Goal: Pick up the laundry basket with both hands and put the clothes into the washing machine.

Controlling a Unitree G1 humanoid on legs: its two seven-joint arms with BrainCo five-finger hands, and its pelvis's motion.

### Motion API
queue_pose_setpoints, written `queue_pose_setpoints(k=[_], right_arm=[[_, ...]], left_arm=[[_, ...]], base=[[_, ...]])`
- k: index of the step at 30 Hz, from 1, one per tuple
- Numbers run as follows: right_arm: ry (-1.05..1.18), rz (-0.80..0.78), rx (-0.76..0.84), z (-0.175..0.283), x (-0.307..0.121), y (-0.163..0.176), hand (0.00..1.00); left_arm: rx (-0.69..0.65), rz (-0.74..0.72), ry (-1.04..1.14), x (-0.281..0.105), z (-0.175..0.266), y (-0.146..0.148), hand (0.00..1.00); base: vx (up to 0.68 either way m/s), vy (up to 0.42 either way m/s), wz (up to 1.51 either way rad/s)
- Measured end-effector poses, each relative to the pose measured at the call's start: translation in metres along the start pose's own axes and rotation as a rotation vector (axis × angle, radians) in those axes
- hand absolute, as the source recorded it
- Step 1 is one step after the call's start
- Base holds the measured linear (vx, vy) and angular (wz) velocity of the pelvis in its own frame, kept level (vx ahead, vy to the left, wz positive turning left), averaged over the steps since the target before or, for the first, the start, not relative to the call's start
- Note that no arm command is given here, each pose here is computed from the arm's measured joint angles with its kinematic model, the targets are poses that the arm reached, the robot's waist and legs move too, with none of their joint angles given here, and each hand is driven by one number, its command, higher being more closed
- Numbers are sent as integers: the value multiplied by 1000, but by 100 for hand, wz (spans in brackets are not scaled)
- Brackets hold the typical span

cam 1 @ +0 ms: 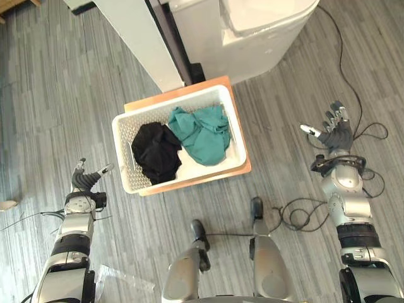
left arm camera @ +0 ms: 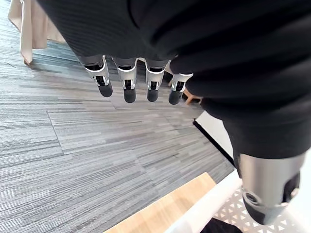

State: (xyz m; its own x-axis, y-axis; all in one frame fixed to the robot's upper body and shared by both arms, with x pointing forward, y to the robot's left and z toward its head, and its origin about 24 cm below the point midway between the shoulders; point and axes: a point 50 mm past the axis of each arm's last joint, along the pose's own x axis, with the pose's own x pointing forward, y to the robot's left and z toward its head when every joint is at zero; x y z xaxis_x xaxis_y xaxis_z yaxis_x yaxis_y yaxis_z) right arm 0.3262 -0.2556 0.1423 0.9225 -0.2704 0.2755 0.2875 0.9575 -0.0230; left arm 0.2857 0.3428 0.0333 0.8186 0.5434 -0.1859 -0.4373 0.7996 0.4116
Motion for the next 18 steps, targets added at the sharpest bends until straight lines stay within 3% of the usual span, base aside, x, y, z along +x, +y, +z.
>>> queue_pose_setpoints(k=[18], right_arm=[[-61,139,-110,17,17,43,0]], left_arm=[[-23,-67,-119,9,55,-47,0]], base=[[-20,-9,-3]])
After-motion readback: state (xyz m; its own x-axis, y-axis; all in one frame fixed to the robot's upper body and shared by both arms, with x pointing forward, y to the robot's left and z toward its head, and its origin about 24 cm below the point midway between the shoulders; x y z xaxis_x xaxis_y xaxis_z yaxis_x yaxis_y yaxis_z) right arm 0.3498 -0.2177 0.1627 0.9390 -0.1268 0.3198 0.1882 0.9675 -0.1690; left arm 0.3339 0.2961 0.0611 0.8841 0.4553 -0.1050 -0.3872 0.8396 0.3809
